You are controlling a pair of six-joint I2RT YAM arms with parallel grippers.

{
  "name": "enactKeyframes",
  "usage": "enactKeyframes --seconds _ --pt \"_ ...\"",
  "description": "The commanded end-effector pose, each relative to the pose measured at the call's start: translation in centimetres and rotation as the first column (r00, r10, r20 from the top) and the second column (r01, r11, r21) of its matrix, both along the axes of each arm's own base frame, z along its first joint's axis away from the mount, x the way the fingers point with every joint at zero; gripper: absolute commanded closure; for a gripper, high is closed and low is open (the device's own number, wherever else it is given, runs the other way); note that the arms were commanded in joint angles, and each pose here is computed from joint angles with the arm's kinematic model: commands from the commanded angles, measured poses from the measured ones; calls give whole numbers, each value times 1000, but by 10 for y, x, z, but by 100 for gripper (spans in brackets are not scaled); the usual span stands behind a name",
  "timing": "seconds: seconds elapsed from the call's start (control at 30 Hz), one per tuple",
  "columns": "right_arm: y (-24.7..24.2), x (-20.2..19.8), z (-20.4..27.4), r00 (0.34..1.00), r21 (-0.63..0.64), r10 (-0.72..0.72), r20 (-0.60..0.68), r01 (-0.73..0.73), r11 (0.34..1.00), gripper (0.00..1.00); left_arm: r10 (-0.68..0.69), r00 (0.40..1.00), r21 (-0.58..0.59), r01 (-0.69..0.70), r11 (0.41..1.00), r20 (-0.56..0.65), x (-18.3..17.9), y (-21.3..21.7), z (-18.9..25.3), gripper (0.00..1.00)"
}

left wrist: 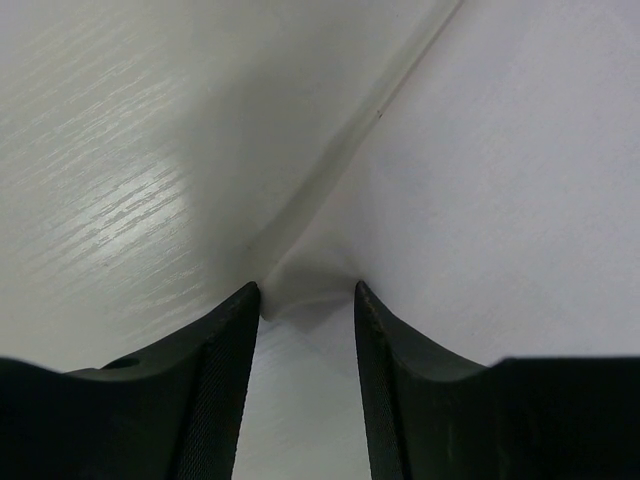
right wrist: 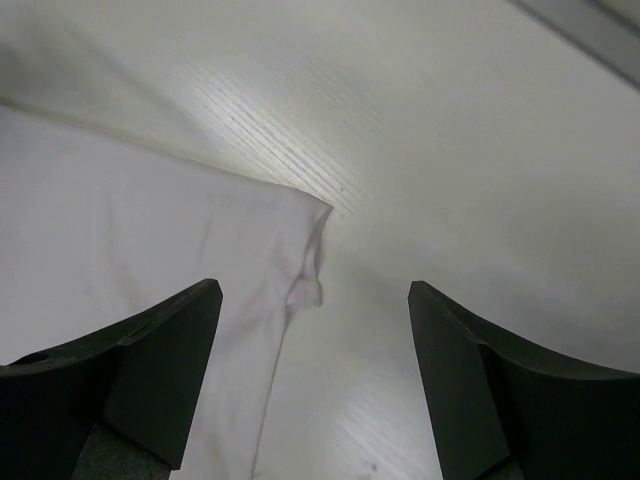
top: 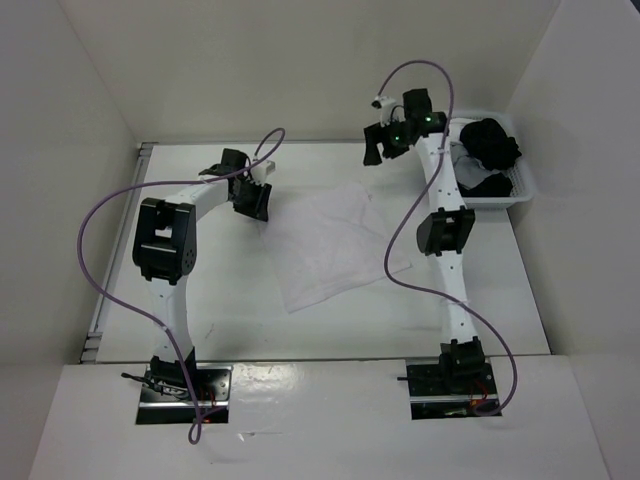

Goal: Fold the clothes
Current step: Fold the tank top

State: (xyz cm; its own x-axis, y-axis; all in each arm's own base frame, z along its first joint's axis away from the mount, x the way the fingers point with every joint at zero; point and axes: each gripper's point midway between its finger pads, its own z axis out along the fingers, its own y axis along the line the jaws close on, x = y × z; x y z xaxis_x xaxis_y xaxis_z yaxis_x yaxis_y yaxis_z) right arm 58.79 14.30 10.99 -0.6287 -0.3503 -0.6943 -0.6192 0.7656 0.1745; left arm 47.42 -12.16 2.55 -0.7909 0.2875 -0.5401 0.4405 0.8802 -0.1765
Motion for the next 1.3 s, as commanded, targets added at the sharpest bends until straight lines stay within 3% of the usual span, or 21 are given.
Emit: enactKeyframes --seconds 0.0,0.2,0.3,0.33,0.37,0.4,0.43,0.47,0.5,0.53,0.57,0.7,0.87,1.1,1.27 --pt "-17 -27 151 978 48 -92 187 84 995 16 21 1000 1 -21 1000 -12 -3 -1 4 47" --pt "-25 -72 201 976 49 -139 169 132 990 16 39 999 10 -39 999 9 -4 2 22 42" --pt "-33 -93 198 981 36 -168 97 165 986 16 63 997 8 -63 998 40 -2 8 41 41" --pt "-34 -107 220 976 55 -180 125 174 983 16 79 996 10 -80 997 48 -1 9 45 41" --pt "-38 -113 202 978 47 -199 57 196 979 16 80 994 3 -80 997 78 2 9 58 40" --pt "-45 -123 239 960 79 -227 165 216 973 16 95 993 9 -96 995 75 0 11 62 40" --pt "-49 -129 247 944 99 -271 190 256 962 16 96 993 9 -96 995 74 -2 12 65 40" --pt "-55 -137 202 943 65 -313 109 308 949 16 106 990 -2 -106 994 88 -2 11 74 39" --pt "-61 -142 207 924 75 -347 159 339 938 13 122 988 -4 -122 993 94 -1 12 78 37" --pt "-66 -156 247 878 135 -372 302 347 928 8 133 987 -5 -133 991 95 -2 17 82 37" --pt "-73 -164 217 878 100 -402 259 390 915 8 140 984 -14 -140 990 109 -2 17 91 37" --pt "-68 -175 192 903 75 -338 266 330 941 6 169 980 -20 -167 986 107 -11 27 95 33" --pt "-54 -142 113 964 20 -239 118 238 971 6 138 987 -38 -135 990 82 -26 27 87 33" --pt "-49 -118 51 971 -57 -231 55 234 970 6 73 992 -22 -72 997 99 -35 -3 76 33" --pt "-15 -119 36 981 -77 -188 45 191 979 6 55 995 12 -56 998 82 -49 -7 73 33"
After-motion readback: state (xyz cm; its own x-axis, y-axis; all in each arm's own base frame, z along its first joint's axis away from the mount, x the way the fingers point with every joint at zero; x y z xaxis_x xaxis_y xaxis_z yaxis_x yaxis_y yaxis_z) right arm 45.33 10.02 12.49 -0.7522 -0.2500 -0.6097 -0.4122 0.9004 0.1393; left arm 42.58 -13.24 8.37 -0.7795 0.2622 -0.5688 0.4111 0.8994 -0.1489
